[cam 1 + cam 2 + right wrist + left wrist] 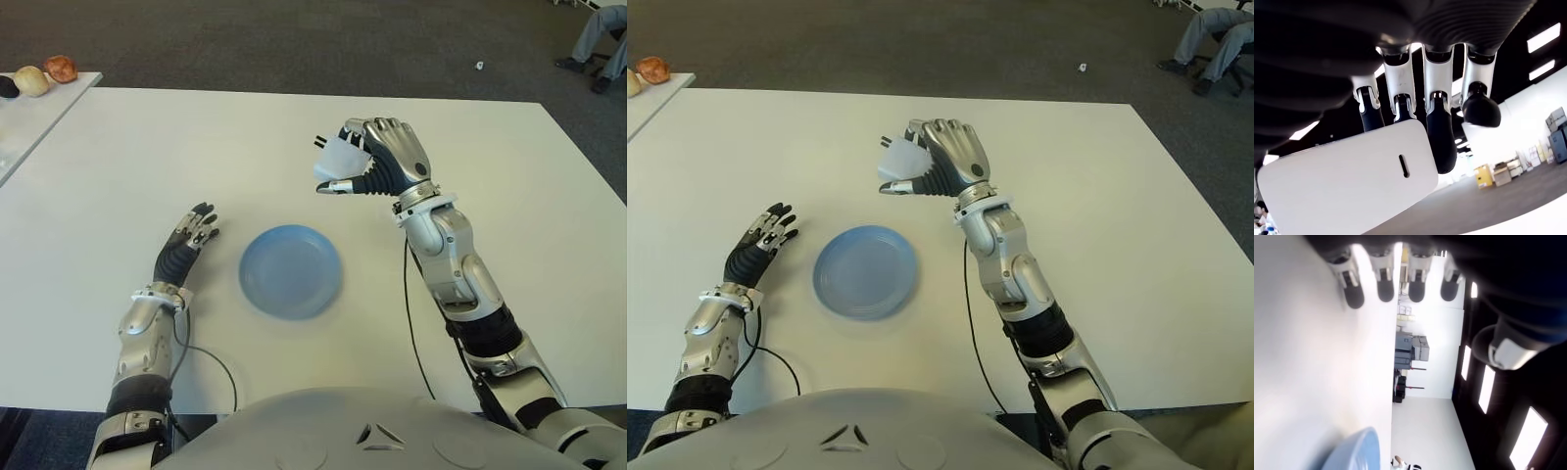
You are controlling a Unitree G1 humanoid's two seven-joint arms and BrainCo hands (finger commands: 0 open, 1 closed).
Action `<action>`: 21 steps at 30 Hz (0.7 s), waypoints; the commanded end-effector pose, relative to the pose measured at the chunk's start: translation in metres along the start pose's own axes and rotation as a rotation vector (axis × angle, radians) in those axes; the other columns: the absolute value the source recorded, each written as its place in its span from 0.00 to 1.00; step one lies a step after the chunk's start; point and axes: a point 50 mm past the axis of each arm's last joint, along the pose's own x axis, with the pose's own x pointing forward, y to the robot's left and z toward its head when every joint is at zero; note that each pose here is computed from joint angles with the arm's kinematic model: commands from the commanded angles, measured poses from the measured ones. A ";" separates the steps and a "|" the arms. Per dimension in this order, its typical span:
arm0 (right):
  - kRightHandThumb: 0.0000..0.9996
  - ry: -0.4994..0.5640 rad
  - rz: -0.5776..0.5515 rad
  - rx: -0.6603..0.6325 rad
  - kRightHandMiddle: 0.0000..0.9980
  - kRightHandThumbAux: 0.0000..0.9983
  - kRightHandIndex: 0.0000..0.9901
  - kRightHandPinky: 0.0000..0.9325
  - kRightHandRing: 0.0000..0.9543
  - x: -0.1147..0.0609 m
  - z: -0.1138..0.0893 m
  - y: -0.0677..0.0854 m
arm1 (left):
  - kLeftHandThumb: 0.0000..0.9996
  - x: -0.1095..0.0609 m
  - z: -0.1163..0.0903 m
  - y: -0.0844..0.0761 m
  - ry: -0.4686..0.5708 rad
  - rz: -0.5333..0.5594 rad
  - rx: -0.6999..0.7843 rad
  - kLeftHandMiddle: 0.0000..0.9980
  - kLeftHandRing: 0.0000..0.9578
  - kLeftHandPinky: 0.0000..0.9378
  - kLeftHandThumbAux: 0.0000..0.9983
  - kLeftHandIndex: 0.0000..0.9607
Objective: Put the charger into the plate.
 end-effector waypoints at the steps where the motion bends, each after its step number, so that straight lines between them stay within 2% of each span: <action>1: 0.75 -0.011 0.007 -0.004 0.87 0.71 0.45 0.89 0.90 0.004 0.005 0.000 | 0.00 0.003 -0.006 -0.008 0.049 0.018 -0.001 0.00 0.00 0.00 0.52 0.00; 21: 0.76 -0.065 0.116 0.068 0.87 0.71 0.45 0.89 0.90 0.012 0.029 0.007 | 0.00 0.021 -0.010 -0.028 0.046 0.086 -0.027 0.00 0.00 0.00 0.60 0.00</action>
